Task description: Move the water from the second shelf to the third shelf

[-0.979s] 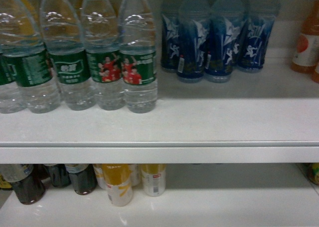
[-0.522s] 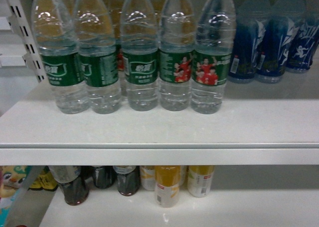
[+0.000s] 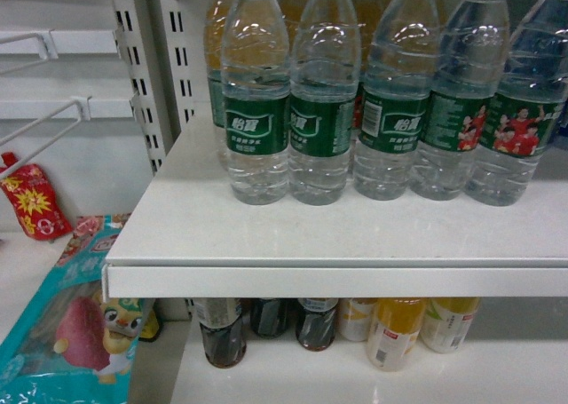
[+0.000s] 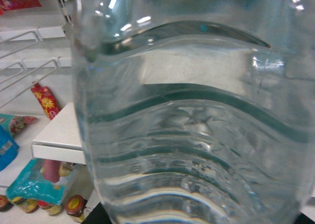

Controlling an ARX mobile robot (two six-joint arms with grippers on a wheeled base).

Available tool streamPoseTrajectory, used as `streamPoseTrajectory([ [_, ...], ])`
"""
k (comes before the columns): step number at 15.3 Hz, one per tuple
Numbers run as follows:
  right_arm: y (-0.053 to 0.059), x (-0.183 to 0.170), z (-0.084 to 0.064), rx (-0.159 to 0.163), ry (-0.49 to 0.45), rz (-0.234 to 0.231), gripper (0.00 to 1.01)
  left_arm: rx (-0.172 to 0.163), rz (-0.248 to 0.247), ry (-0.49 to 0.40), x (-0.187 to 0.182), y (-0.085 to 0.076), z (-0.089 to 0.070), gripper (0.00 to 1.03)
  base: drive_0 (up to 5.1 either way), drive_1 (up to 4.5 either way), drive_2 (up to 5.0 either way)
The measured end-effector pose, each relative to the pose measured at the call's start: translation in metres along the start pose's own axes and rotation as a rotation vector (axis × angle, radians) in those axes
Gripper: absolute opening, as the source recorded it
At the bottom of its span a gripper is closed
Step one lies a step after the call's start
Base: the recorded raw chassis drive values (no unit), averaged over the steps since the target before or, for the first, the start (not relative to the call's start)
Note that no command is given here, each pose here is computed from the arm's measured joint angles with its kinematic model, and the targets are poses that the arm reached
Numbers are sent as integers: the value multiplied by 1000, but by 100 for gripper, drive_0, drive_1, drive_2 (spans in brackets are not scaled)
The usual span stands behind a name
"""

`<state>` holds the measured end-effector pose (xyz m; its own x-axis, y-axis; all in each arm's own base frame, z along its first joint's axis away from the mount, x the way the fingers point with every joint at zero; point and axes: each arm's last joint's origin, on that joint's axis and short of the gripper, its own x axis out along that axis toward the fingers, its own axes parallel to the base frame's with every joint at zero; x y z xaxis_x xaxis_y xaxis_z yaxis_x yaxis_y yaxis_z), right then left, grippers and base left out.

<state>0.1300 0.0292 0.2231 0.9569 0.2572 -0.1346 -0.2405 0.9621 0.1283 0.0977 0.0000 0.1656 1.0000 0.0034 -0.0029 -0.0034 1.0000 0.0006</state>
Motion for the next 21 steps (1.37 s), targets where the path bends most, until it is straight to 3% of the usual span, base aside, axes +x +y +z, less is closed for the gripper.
streamPoseTrajectory([
  [14,0,0,0,0,-1,-2,39,0,-3,0,0,0,0,98,0,0,0],
  [15,1,0,-1,-17,26,-24,39,0,-3,0,0,0,0,98,0,0,0],
  [16,4,7,-2,-86,61,-69,39,0,-3,0,0,0,0,98,0,0,0],
  [17,4,10,-3,-97,68,-72,39,0,-4,0,0,0,0,98,0,0,0],
  [20,9,27,-8,-157,89,-39,39,0,-4,0,0,0,0,98,0,0,0],
  [21,11,39,-9,-160,93,-16,39,0,-4,0,0,0,0,98,0,0,0],
])
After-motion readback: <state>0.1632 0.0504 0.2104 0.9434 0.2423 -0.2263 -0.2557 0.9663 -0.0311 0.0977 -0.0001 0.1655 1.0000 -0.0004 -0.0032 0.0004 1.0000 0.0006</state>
